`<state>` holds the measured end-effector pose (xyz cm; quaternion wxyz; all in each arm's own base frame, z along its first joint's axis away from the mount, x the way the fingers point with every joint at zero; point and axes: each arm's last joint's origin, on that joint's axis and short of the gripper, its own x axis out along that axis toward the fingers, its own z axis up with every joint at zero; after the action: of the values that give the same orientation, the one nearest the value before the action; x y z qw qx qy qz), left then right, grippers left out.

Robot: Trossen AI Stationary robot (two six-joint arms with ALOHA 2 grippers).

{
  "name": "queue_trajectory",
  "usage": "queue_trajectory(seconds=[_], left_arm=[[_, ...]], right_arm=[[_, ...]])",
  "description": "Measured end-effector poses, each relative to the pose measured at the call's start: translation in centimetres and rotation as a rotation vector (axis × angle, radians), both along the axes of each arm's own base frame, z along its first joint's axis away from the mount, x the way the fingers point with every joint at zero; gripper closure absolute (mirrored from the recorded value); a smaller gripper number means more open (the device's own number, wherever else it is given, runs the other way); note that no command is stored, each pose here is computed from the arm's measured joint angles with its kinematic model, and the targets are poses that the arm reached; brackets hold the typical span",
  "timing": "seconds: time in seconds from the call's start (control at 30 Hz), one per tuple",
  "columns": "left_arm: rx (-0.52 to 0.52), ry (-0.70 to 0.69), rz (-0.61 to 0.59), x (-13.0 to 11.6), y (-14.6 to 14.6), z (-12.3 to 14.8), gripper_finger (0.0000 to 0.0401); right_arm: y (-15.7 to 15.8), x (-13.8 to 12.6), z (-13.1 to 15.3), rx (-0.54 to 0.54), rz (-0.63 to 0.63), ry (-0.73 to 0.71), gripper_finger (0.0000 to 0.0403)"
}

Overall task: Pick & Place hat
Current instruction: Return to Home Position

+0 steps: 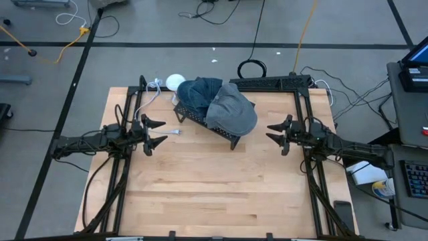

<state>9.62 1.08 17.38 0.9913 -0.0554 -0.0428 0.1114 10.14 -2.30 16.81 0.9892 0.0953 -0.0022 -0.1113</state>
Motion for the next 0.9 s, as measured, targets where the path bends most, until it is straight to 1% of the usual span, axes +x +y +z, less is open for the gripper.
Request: queue_trajectory(seconds=[0.53, 0.9], left_arm=[[0.0, -0.012, 0.0, -0.02, 0.0, 0.15, 0.01], [0.0, -0.013, 0.0, -0.02, 0.0, 0.17, 0.008]], right_arm=[[0.0, 0.01, -0.01, 0.0, 0.0, 0.002, 0.0236], [0.0, 0.01, 0.0, 0.0, 0.0, 0.0, 0.0236]])
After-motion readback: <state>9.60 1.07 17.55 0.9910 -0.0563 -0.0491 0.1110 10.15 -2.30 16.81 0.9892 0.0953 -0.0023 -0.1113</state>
